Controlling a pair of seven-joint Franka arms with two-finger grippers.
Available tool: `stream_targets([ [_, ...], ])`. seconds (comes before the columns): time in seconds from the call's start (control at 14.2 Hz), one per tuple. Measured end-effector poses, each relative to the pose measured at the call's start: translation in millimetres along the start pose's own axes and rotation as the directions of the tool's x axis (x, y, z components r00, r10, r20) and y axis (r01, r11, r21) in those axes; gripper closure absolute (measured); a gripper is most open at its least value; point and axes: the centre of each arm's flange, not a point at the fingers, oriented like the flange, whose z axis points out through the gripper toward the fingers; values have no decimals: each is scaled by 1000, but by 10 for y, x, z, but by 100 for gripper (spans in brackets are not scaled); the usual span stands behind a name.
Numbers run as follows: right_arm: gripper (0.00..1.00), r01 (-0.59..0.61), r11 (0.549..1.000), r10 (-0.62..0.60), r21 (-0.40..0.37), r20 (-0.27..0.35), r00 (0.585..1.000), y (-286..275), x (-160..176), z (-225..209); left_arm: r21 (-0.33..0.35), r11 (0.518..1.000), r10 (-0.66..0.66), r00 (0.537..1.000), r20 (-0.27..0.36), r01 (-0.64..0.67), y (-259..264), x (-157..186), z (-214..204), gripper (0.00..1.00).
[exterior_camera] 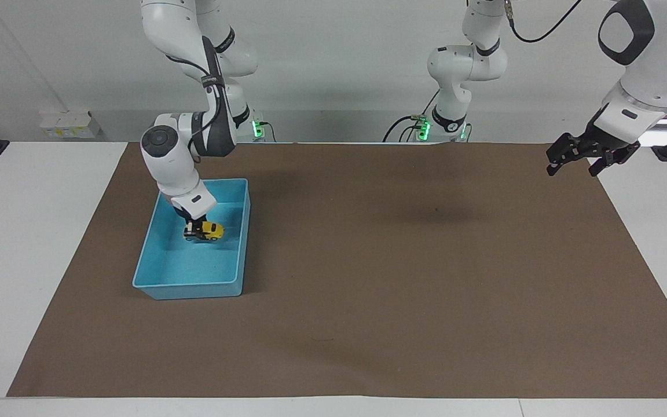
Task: Wind up and store yellow beetle car
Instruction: 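Lift the yellow car with the right gripper into the blue bin, then open the right gripper to drop the car inside the bin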
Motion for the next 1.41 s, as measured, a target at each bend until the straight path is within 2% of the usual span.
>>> stream_targets([
  [0.42, 55, 1, 1000, -1, 2, 0, 1000, 21, 4, 121, 0, 1000, 0, 1000, 0, 0, 0, 0, 0, 0],
  [0.56, 39, 0, 1000, 0, -1, 0, 1000, 24, 3, 118, 0, 1000, 0, 1000, 0, 0, 0, 0, 0, 0],
  [0.78, 6, 0, 1000, 0, -1, 0, 1000, 24, 2, 118, 0, 1000, 0, 1000, 0, 0, 0, 0, 0, 0],
  [0.85, 0, -1, 1000, 1, -2, 0, 1000, 26, 2, 116, 0, 1000, 0, 1000, 0, 0, 0, 0, 0, 0],
  [1.13, 0, -70, 997, 70, 12, 0, 998, 106, 86, -90, 0, 1000, 0, 1000, 0, 0, 0, 0, -1, 0],
  [1.41, 0, -239, 971, 239, 13, -4, 971, 223, 241, -773, 0, 1000, 0, 1000, 0, 0, 0, 0, -1, 0],
])
